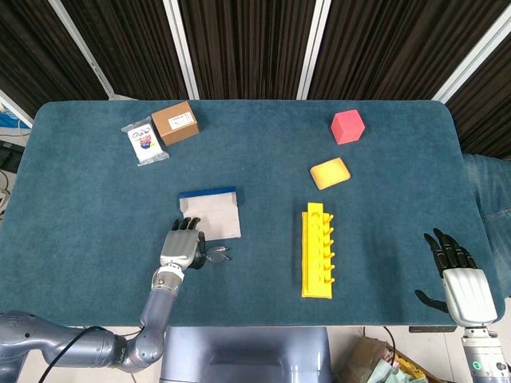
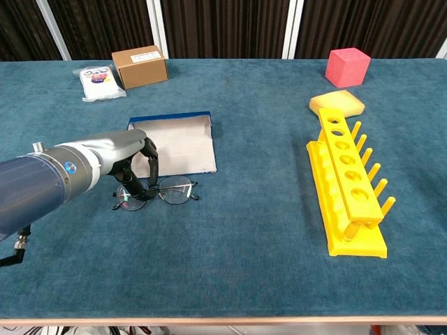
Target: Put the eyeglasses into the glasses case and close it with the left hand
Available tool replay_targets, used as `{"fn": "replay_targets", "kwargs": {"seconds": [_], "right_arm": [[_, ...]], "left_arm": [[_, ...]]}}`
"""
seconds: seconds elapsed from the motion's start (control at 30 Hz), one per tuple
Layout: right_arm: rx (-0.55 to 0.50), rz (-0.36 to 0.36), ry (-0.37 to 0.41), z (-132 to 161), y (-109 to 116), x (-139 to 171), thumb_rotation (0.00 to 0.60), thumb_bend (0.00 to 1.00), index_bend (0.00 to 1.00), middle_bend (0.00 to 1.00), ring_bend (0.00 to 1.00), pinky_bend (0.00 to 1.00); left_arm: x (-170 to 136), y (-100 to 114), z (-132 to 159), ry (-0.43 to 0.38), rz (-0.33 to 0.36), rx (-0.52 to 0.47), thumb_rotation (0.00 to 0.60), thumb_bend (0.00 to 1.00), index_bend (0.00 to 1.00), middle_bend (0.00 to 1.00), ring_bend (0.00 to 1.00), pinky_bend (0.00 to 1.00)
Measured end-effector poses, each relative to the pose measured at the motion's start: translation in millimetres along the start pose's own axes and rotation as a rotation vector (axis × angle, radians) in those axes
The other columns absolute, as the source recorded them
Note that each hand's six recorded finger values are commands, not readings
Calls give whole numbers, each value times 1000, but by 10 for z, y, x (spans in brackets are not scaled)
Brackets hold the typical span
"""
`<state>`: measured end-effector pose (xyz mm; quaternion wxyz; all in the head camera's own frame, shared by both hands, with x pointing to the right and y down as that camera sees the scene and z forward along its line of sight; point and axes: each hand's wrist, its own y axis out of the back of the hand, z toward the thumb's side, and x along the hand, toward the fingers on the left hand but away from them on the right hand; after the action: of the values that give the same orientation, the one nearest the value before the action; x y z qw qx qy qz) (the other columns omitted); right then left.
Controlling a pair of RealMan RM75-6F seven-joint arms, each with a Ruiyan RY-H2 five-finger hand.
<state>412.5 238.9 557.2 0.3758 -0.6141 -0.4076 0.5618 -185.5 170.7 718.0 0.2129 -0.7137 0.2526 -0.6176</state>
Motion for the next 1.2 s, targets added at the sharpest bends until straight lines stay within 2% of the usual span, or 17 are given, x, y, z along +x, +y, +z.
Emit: {"fn": "replay_targets", "kwargs": {"seconds": [0.47, 0.8, 1.03, 1.2], "right_arm": [[-1, 1, 1, 0, 2, -1, 600, 127, 0, 0, 84, 187], [2, 4, -2, -2, -6, -1, 600, 129, 0, 0, 84, 187], [3, 5, -7, -4, -7, -2, 600, 132, 0, 0, 85, 187], [3, 8, -8, -5, -12, -2, 600, 132, 0, 0, 84, 187]], "left_arm": [[6, -16, 89, -17, 16, -5, 600, 300, 565, 113, 0, 0], [5, 11, 42, -6, 25, 12, 600, 303, 565, 113, 0, 0], [14, 19, 31, -1, 27, 21, 600, 385, 566, 112, 0, 0], [15, 22, 32, -2, 33, 38, 600, 393, 569, 112, 0, 0]]}}
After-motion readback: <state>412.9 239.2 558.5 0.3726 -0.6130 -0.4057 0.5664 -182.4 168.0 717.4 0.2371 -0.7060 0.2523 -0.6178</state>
